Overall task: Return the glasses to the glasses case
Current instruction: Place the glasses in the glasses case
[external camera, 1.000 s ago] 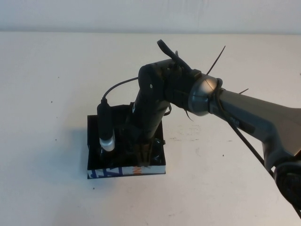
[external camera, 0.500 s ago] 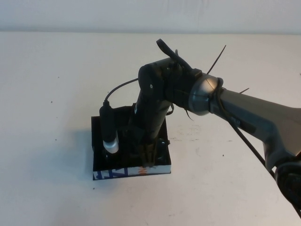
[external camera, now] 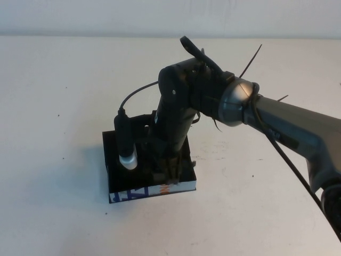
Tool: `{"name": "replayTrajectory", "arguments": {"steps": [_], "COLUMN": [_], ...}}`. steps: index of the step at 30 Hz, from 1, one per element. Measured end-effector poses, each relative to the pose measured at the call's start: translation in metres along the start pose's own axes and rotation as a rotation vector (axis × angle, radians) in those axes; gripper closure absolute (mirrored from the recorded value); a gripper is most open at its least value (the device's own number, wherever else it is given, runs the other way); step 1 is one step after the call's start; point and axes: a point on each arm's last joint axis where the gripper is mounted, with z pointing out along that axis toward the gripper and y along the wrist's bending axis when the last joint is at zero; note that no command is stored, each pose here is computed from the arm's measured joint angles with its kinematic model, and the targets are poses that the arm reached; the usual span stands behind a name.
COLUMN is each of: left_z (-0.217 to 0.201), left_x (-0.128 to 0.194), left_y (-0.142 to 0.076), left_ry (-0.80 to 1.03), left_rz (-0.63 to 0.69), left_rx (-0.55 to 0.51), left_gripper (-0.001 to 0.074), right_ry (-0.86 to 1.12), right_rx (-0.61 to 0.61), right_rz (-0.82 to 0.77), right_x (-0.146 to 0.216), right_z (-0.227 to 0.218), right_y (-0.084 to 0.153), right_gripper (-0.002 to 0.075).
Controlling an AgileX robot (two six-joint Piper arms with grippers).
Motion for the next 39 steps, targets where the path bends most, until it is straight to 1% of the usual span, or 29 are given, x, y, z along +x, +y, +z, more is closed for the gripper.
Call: {"name": "replayTrajectory", "arguments": {"steps": [4, 17, 24, 31, 33, 35, 39], "left_z": [0.0, 0.0, 0.0, 0.0, 0.0, 0.0, 0.0], "left_x": [0.0, 0.0, 0.0, 0.0, 0.0, 0.0, 0.0], "left_y": [0.0, 0.0, 0.0, 0.0, 0.0, 0.0, 0.0], "left_ry": [0.0, 0.0, 0.0, 0.0, 0.0, 0.0, 0.0], "left_rz": [0.0, 0.0, 0.0, 0.0, 0.0, 0.0, 0.0], "left_rx": [0.0, 0.0, 0.0, 0.0, 0.0, 0.0, 0.0], "left_gripper": [0.0736, 0.0736, 0.0736, 0.0736, 0.0736, 0.0736, 0.0736], "right_ry": [0.019, 0.029, 0.017, 0.004, 0.006, 0.006, 0.011], "right_rx": [-0.004, -0.001, 0.024, 0.012, 0.008, 0.005, -0.004], "right_rz": [-0.01, -0.015, -0.015, -0.006, -0.005, -0.004, -0.003], "right_x": [0.0011, 0.0021, 0.001, 0.0, 0.0004, 0.0006, 0.0011], "right_z": [-0.0064, -0.0064, -0.0064, -0.0036, -0.0016, 0.0002, 0.0011], "right_y": [0.0016, 0.0013, -0.0009, -0.0004, -0.0005, -0.0005, 0.0001], "right_gripper": [0.037, 0.0529, 0.0543, 0.0545, 0.0557, 0.0589, 0.0693]}}
